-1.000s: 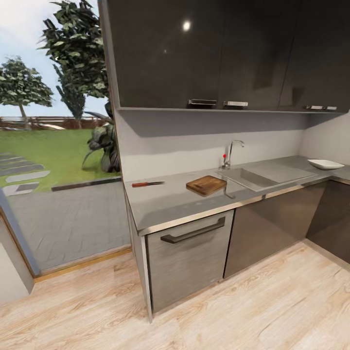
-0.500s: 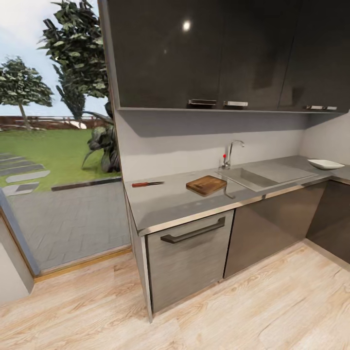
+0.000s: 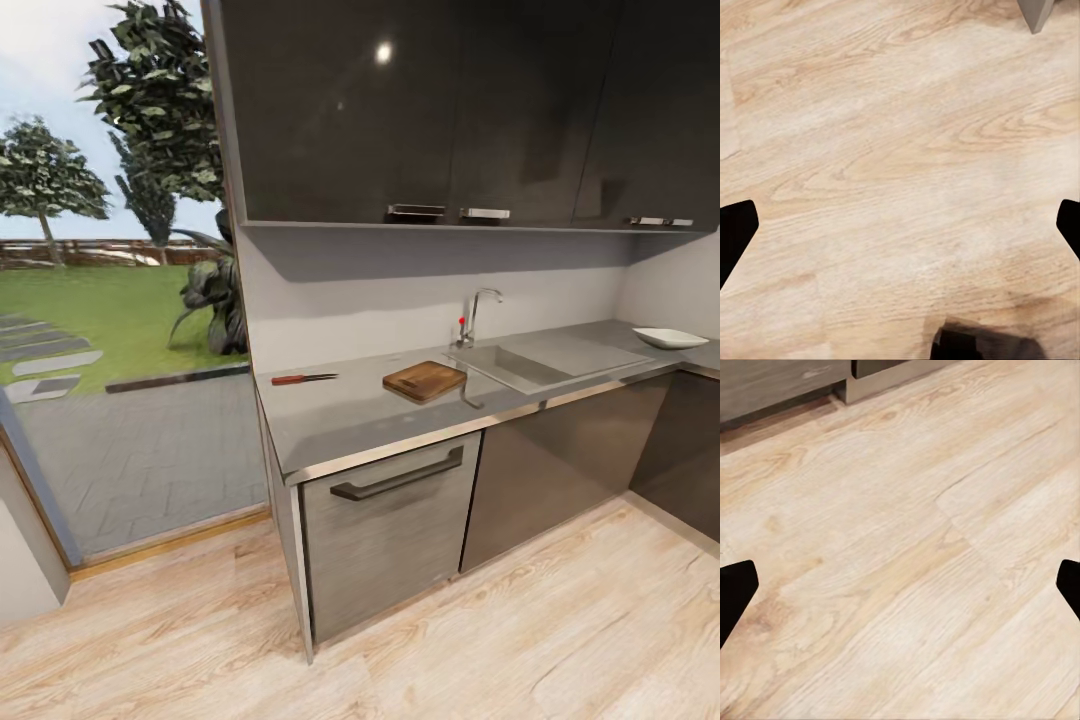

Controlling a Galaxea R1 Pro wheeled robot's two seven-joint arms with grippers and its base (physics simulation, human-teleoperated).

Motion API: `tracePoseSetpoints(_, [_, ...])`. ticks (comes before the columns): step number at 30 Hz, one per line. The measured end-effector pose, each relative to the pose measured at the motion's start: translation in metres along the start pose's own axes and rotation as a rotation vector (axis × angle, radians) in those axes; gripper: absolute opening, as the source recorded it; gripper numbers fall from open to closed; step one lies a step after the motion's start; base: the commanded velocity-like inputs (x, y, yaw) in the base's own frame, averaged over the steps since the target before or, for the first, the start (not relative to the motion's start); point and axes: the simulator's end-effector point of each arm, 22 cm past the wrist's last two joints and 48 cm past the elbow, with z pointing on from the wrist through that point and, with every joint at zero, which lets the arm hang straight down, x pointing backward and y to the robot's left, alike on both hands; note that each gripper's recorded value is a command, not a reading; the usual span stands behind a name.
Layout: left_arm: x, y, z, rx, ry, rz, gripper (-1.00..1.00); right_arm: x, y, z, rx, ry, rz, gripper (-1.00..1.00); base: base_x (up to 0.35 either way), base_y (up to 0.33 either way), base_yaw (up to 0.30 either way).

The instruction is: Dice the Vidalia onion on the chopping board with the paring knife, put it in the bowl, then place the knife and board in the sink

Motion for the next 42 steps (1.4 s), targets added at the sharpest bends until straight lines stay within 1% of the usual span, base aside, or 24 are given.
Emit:
tracePoseSetpoints(4, [0.004,-0.010,-0.002,0.012,0.002,-0.006,1.00,0.001,0.001,-0.001,-0.003,-0.004,0.001,1.00,0.000,0.000,0.000])
tracePoseSetpoints(8, [0.006,-0.015,-0.003,0.017,0.007,-0.009,1.00,0.001,0.000,-0.001,-0.002,-0.005,0.000,1.00,0.000,0.000,0.000])
tracePoseSetpoints(14, [0.010,-0.013,-0.012,0.017,0.026,-0.008,1.00,-0.006,-0.002,-0.007,-0.002,-0.006,-0.001,1.00,0.000,0.000,0.000])
tracePoseSetpoints(42, [-0.014,-0.005,-0.047,0.017,0.029,-0.008,1.00,-0.038,-0.009,-0.036,-0.002,-0.004,-0.001,1.00,0.000,0.000,0.000])
